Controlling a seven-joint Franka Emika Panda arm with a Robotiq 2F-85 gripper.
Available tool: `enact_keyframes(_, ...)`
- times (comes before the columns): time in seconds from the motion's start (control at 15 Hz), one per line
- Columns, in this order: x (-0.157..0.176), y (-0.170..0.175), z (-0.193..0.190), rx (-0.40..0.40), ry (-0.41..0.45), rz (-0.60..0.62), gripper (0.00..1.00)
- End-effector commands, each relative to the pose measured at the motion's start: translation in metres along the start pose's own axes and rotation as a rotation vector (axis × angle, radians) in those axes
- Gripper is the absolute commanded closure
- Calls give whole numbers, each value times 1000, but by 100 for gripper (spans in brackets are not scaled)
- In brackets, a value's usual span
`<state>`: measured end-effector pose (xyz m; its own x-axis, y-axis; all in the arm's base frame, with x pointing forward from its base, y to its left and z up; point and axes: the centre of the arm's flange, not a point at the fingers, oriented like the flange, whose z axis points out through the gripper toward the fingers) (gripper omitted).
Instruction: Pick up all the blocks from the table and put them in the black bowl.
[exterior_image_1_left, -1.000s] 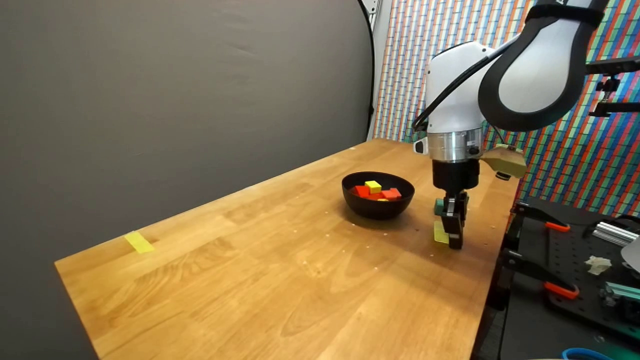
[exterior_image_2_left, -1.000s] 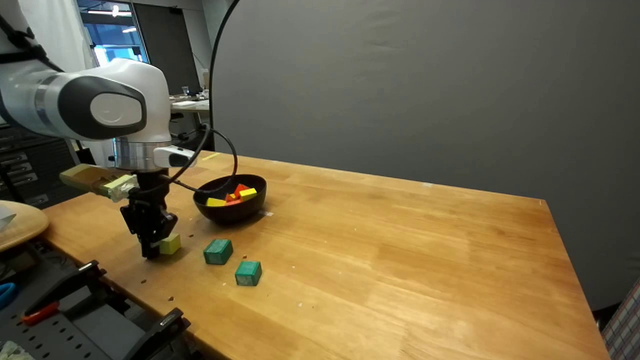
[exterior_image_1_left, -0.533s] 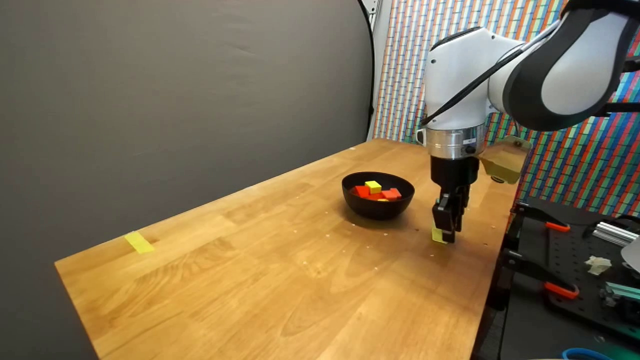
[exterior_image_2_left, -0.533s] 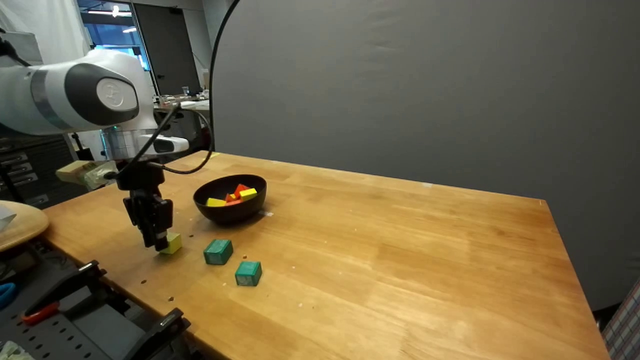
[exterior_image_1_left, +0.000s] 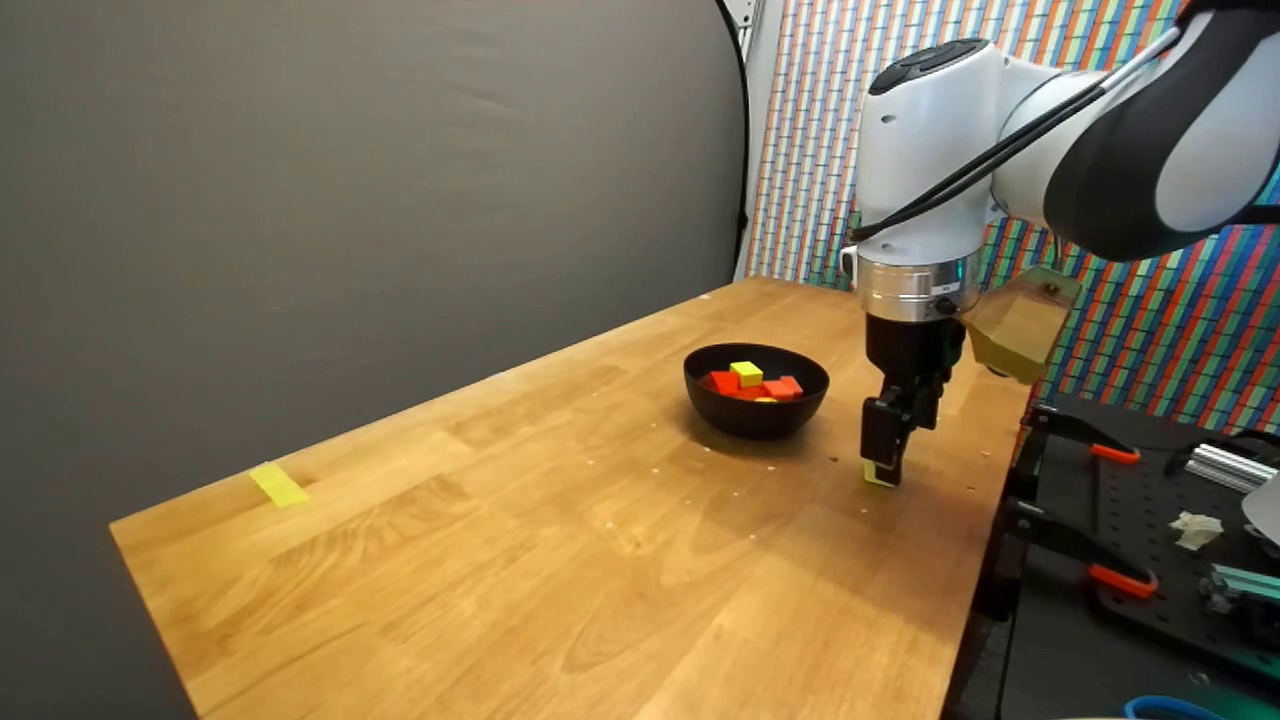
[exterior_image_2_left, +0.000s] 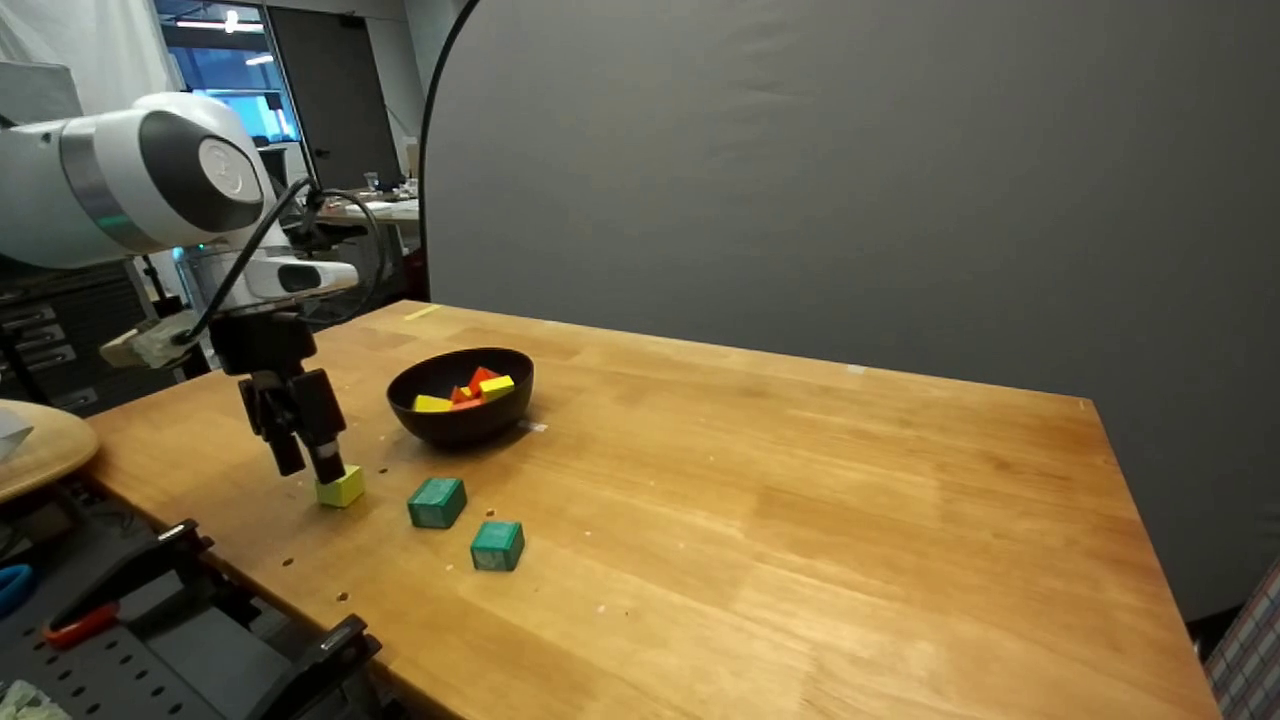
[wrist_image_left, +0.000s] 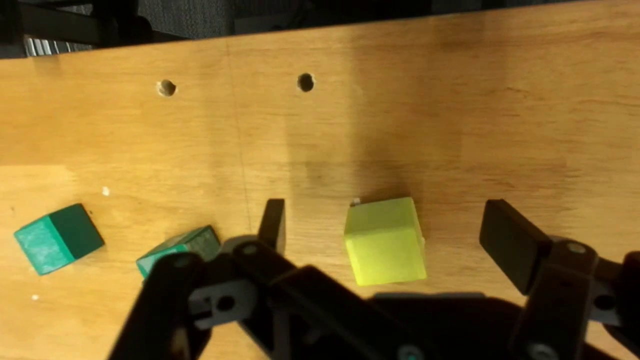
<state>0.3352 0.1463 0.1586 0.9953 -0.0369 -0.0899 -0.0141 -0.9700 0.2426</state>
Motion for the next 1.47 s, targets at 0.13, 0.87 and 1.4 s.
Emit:
enact_keyframes(0.13, 46, 28, 17, 13, -61, -117, 20)
enact_keyframes(0.87, 36, 35, -3, 22, -91, -212, 78)
enact_keyframes(1.4, 45, 49, -92, -42, 272, -2, 78)
